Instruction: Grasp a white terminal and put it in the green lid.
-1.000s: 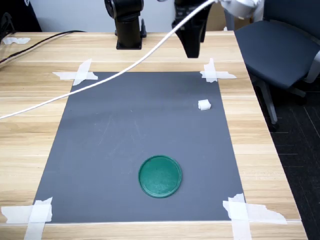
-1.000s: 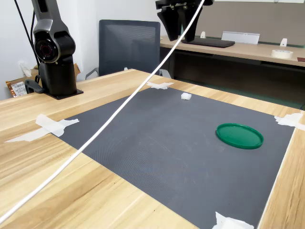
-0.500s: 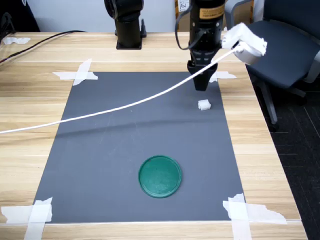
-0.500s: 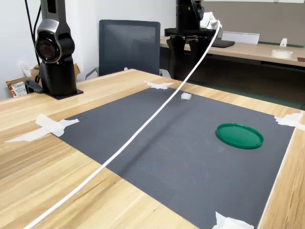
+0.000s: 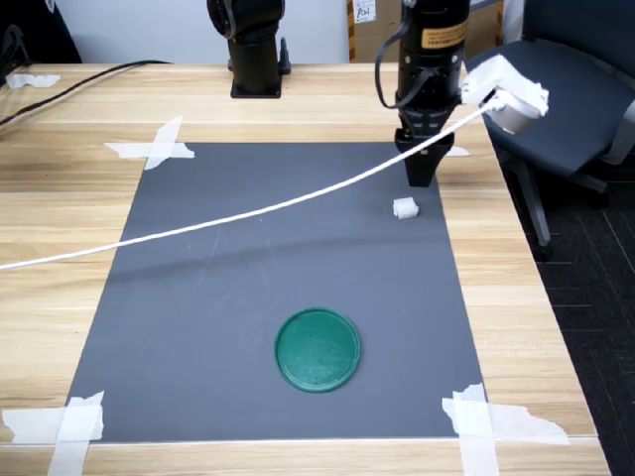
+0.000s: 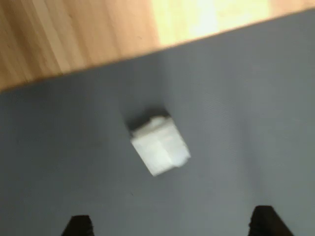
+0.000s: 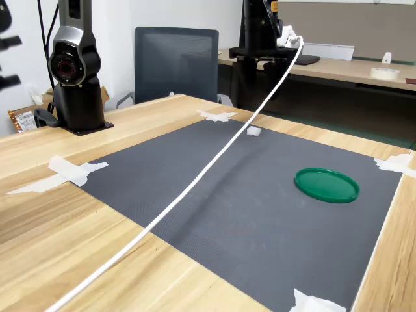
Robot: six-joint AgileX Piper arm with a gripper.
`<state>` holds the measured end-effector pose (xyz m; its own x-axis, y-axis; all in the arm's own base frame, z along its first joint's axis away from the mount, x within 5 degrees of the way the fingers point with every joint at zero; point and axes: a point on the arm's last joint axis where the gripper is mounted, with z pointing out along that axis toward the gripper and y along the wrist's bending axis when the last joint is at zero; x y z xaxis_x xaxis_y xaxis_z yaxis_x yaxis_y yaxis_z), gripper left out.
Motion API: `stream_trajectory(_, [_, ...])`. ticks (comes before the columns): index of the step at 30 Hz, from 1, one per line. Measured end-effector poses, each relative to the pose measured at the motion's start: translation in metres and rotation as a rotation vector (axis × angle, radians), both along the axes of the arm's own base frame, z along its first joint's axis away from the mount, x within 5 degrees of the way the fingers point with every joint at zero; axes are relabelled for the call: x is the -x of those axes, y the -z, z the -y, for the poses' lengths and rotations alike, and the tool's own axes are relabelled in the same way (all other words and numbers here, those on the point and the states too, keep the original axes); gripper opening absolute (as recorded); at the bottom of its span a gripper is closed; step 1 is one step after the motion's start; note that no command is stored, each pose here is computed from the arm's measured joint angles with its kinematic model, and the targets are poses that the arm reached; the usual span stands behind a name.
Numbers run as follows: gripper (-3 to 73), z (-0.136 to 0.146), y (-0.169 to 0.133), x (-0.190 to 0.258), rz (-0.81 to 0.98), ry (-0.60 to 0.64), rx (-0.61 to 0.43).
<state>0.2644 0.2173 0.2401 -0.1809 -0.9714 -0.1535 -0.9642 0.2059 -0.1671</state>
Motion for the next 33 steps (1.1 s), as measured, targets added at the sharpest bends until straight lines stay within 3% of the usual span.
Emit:
stream_trajectory(10, [61.2, -0.003, 0.03, -0.009, -0.042, -0.001, 0.091])
stream_trajectory(28, [61.0, -0.01, 0.063, -0.015, -0.106, -0.048, 0.127])
stream_trajectory(33, [54.4, -0.01, 0.064, -0.015, -0.102, -0.049, 0.124])
